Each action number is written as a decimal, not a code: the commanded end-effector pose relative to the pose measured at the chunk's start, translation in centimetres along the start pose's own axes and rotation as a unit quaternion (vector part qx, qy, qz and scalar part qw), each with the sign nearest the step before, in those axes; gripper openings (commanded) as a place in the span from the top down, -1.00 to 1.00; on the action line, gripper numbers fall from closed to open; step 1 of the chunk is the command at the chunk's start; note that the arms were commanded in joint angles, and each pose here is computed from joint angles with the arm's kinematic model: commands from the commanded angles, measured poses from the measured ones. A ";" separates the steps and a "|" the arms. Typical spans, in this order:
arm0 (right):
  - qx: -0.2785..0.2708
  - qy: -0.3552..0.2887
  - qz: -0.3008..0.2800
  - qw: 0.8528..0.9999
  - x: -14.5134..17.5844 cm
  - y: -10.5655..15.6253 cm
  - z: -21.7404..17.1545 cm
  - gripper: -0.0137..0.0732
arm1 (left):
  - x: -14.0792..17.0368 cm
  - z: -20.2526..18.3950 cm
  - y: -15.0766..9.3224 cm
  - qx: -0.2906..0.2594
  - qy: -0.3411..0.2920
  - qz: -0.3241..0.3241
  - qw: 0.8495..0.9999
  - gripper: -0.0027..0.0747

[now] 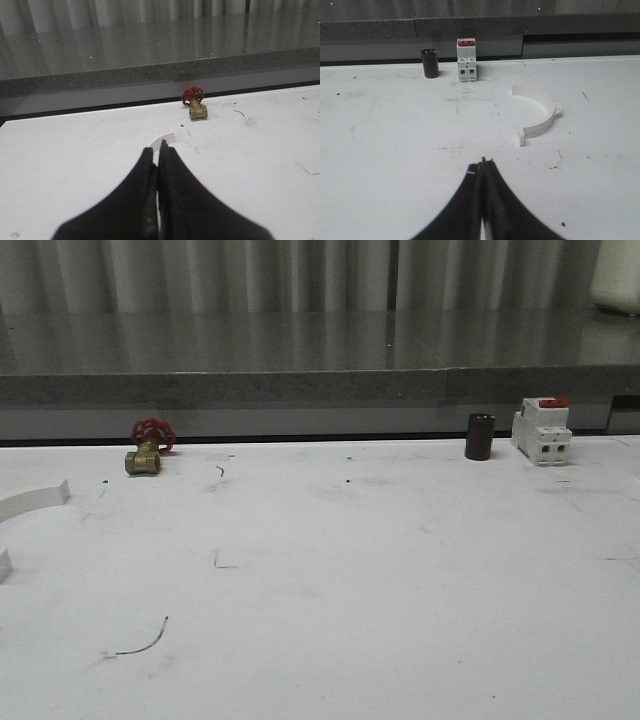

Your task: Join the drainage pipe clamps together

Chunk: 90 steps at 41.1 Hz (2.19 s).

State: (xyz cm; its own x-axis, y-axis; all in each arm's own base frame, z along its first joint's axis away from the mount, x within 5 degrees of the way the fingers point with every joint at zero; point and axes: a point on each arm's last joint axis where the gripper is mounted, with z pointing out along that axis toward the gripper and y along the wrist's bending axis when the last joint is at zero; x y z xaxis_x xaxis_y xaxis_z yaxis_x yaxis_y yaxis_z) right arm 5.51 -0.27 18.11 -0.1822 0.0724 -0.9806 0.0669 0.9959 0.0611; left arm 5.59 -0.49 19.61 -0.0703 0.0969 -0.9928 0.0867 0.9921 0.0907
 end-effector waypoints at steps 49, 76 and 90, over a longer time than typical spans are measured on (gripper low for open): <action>0.000 -0.097 0.001 0.995 -1.9 0.0 -0.4 0.95 | -1.5 -0.3 0.3 -0.014 -0.090 -0.014 0.996 0.98; -0.004 -0.056 0.001 0.998 -13.6 0.9 -1.9 0.94 | -14.0 0.5 1.3 -0.008 -0.044 0.019 0.999 0.98; -0.003 -0.053 0.001 0.999 -13.7 0.9 -1.5 0.50 | -14.1 0.6 1.4 -0.008 -0.048 0.019 0.999 0.84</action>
State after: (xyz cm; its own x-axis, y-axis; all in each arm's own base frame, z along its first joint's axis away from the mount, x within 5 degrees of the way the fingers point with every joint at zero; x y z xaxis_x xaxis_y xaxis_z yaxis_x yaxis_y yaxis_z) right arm 6.44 -0.23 30.11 -0.1774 0.0757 -0.9812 0.0572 0.9961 0.0665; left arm 7.26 -0.59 31.85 -0.0747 0.1414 -0.9871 0.0888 0.9869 0.1346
